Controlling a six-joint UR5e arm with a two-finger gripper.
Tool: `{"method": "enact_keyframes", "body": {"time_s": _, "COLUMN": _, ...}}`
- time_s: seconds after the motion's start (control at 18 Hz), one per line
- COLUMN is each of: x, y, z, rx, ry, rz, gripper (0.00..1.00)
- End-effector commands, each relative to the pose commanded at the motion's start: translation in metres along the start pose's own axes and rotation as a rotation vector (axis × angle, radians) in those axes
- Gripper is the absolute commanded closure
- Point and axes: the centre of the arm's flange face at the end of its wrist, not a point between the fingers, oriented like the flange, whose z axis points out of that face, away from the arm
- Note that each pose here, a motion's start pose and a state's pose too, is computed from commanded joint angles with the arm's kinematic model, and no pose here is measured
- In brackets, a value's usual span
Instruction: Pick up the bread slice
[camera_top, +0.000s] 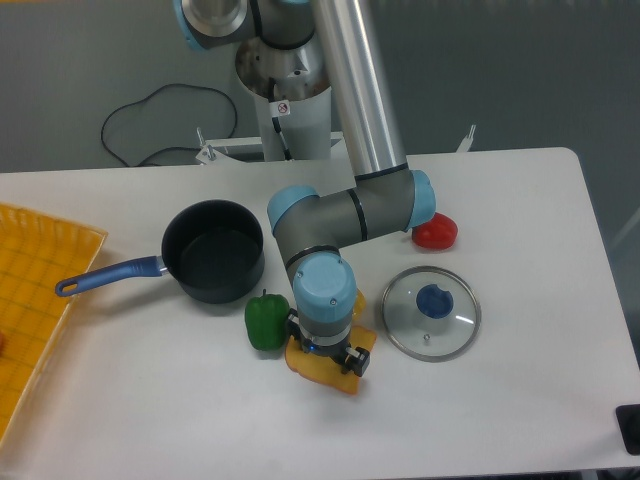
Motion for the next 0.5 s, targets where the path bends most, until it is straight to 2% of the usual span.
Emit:
{"method": "enact_keyframes", "body": {"time_s": 0.17, "x": -0.0008, "y": 0.0008, "z": 0.0012, "rx": -0.003, "ry": 0.001, "rz": -0.006, "gripper": 0.89}}
{"method": "enact_keyframes", "body": {"time_s": 0.28, "x": -0.0009, "y": 0.001, "z": 0.0012, "rx": -0.004, "ry": 0.0, "rz": -0.008, "gripper": 1.0}}
{"method": "enact_keyframes", "body": {"time_s": 0.5, "x": -0.0013, "y": 0.0006, "z": 0.0015, "rx": -0.004, "ry": 0.0, "rz": -0.006, "gripper": 1.0}}
